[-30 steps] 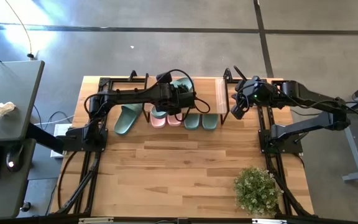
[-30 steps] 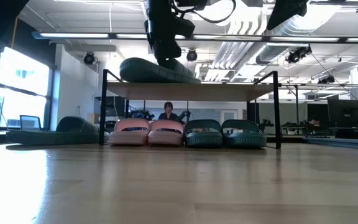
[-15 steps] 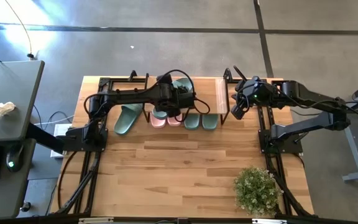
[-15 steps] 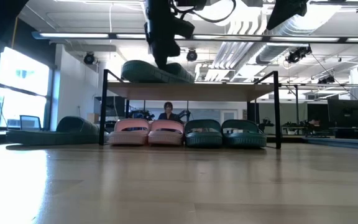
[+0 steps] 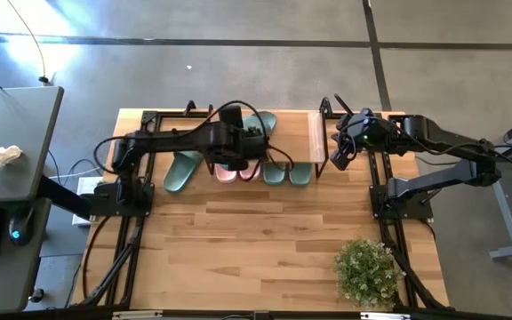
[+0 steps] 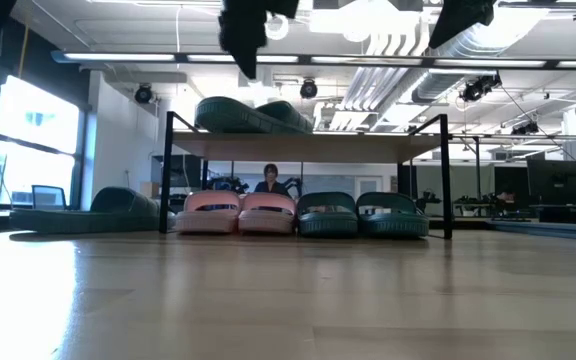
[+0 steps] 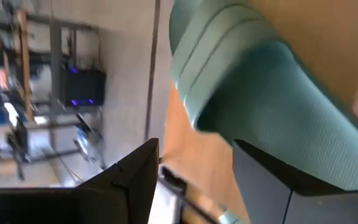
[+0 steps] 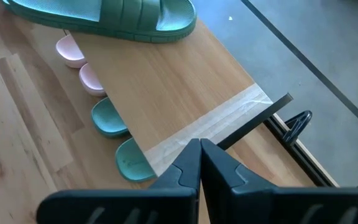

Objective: Pick and place slides into the shelf
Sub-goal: Put the green slide on the shelf

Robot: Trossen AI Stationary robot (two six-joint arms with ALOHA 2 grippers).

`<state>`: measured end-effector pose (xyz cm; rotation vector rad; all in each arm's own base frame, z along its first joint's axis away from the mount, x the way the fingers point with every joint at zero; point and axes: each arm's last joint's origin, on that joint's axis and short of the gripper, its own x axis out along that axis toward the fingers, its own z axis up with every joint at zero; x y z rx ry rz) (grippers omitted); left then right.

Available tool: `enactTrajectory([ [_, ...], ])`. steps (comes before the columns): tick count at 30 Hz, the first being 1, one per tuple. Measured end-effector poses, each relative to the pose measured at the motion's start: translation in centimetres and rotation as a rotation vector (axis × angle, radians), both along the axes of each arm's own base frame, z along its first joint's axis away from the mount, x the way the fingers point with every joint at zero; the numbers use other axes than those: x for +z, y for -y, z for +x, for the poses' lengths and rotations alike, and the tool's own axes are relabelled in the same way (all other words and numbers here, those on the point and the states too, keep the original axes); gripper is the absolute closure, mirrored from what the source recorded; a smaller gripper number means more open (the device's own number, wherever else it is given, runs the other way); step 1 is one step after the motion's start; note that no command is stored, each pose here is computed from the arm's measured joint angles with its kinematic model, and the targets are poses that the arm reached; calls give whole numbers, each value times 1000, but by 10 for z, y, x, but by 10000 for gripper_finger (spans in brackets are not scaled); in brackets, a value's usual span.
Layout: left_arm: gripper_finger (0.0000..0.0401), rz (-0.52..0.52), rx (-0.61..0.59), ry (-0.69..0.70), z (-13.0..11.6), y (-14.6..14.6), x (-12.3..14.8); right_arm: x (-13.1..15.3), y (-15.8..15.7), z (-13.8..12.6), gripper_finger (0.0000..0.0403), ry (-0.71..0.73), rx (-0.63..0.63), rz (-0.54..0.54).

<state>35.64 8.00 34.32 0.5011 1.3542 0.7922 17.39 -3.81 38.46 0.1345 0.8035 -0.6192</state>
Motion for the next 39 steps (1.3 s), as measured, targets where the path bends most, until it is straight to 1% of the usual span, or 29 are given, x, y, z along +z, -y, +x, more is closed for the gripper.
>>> enactTrajectory([
  [5,213,-5,-169,-171,-18,19,16,0,0,0,403,-7,11,-9],
  [8,213,-10,-231,-235,-32,29,28,0,0,0,403,-9,13,-10],
  [12,213,-85,-291,-169,-54,34,48,0,0,0,403,-13,19,-14],
  [14,213,-90,-285,-107,-69,35,61,0,0,0,403,-13,20,-13],
  [17,213,-83,-263,-40,-97,37,72,0,0,0,403,-15,21,-14],
  [19,213,-88,-228,-2,-120,40,72,0,0,0,403,-19,26,-18],
  [21,213,-94,-191,40,-143,42,64,0,0,0,403,-22,30,-21],
  [23,213,-94,-178,108,-162,46,48,0,0,0,403,-27,37,-28],
  [26,213,-121,-213,237,-180,51,16,0,0,0,403,-24,43,-37],
  [28,213,-139,-245,263,-188,53,-6,1,0,1,403,-19,43,-38],
  [31,213,-143,-250,189,-201,53,-43,1,0,1,403,-19,47,-40],
  [35,213,-146,-205,89,-210,53,-84,1,0,1,403,-18,49,-37],
  [37,212,-155,-168,105,-208,52,-96,1,0,1,403,-15,45,-33],
  [39,212,-150,-158,117,-206,52,-103,1,0,1,403,-14,44,-33],
])
